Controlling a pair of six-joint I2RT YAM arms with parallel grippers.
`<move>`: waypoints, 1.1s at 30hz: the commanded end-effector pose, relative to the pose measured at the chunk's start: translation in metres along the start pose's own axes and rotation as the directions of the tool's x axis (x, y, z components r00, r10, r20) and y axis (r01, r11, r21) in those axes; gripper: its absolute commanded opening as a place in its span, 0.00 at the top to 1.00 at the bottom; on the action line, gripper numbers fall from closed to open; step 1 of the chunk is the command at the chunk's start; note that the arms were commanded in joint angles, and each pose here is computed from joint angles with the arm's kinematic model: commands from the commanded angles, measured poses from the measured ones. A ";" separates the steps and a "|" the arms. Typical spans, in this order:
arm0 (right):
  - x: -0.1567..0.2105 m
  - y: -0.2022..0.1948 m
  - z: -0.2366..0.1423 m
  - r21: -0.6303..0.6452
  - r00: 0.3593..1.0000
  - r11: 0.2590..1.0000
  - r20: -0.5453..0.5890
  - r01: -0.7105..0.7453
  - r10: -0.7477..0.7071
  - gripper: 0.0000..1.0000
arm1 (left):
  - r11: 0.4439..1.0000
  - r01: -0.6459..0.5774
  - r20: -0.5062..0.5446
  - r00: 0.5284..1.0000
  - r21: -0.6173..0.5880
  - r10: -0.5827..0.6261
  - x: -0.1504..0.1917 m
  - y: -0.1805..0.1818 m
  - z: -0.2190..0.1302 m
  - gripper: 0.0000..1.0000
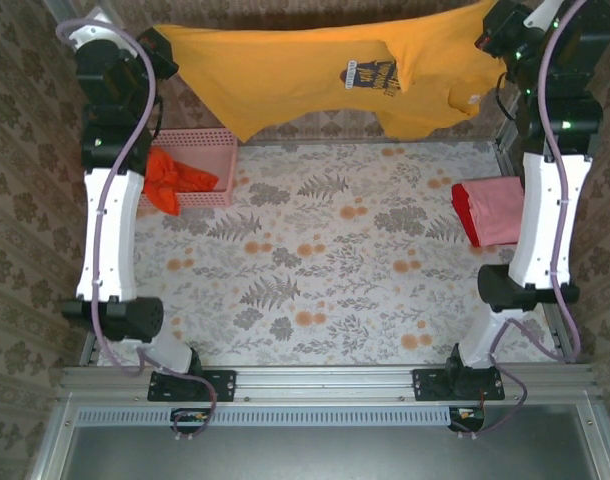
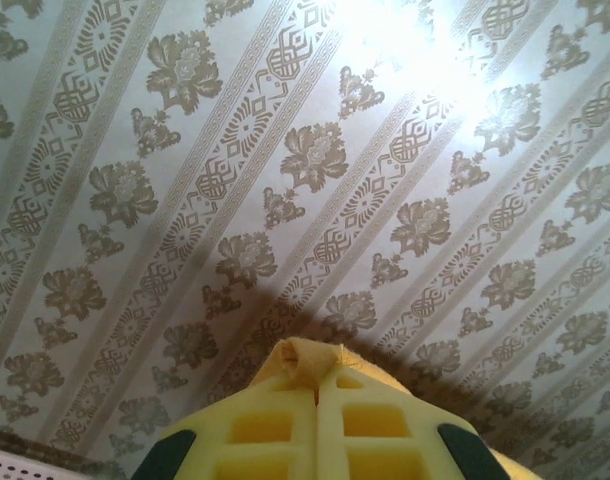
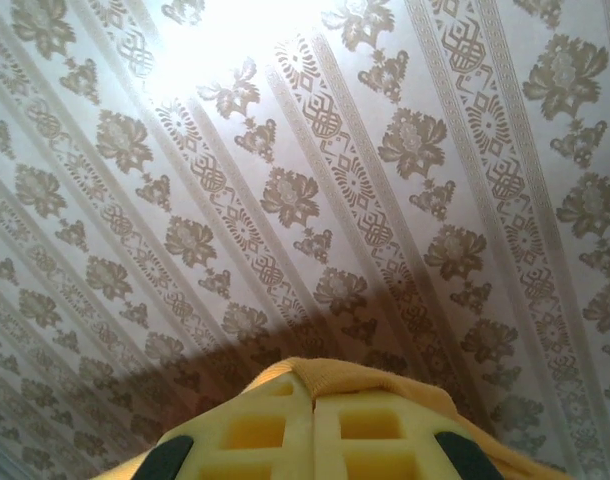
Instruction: Fold and stack the t-shirts
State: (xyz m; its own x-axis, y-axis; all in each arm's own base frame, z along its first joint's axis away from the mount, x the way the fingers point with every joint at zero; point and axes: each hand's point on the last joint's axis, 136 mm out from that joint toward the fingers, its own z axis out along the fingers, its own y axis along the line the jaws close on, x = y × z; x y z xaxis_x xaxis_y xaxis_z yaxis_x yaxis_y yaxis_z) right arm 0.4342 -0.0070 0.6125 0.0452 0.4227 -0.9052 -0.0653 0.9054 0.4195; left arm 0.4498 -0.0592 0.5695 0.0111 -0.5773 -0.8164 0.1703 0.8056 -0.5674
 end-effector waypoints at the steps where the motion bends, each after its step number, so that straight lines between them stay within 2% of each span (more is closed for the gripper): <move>1: 0.030 -0.010 -0.020 0.015 0.995 0.999 -0.093 0.034 -0.032 1.00 | 1.000 -0.008 -0.012 1.000 -0.018 0.008 0.017 0.016 -0.013 1.00; 4: 0.100 -0.035 -0.034 0.038 0.977 0.999 -0.215 0.010 -0.001 1.00 | 0.997 0.024 -0.099 0.995 -0.068 -0.031 0.065 0.046 -0.028 1.00; 7: 0.171 -0.059 -0.073 0.084 0.941 0.995 -0.327 -0.061 0.085 1.00 | 0.988 0.068 -0.202 0.975 -0.141 -0.095 0.122 0.083 -0.051 1.00; 10: 0.267 -0.095 -0.104 0.196 0.853 0.967 -0.464 -0.163 0.238 1.00 | 0.968 0.115 -0.308 0.934 -0.223 -0.182 0.187 0.120 -0.076 1.00; 12: 0.327 -0.122 -0.128 0.301 0.781 0.936 -0.535 -0.180 0.322 1.00 | 0.951 0.125 -0.384 0.893 -0.284 -0.232 0.232 0.146 -0.093 1.00; 15: 0.397 -0.153 -0.155 0.436 0.679 0.881 -0.592 -0.181 0.433 1.00 | 0.917 0.132 -0.474 0.823 -0.376 -0.313 0.292 0.180 -0.117 1.00; 17: 0.430 -0.167 -0.167 0.500 0.627 0.846 -0.604 -0.184 0.493 1.00 | 0.890 0.134 -0.502 0.785 -0.436 -0.364 0.323 0.200 -0.134 1.00; 23: 0.475 -0.197 -0.188 0.608 0.568 0.787 -0.614 -0.104 0.549 1.00 | 0.831 0.050 -0.527 0.751 -0.555 -0.397 0.372 0.248 -0.169 1.00; 27: 0.489 -0.209 -0.196 0.631 0.552 0.774 -0.630 -0.047 0.546 0.98 | 0.794 -0.030 -0.552 0.735 -0.607 -0.394 0.390 0.273 -0.190 1.00; 33: 0.497 -0.221 -0.219 0.674 0.542 0.738 -0.629 0.022 0.558 0.98 | 0.768 -0.053 -0.586 0.681 -0.638 -0.439 0.417 0.286 -0.217 1.00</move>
State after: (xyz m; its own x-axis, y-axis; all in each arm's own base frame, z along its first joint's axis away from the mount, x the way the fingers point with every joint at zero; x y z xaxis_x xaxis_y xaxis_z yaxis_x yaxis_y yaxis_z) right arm 0.2656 0.0072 0.0624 -0.6667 0.6879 -0.2870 0.5711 0.7188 0.3965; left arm 0.2963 -0.0462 0.0549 -0.6460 -0.6628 -0.3787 -0.4748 0.7374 -0.4805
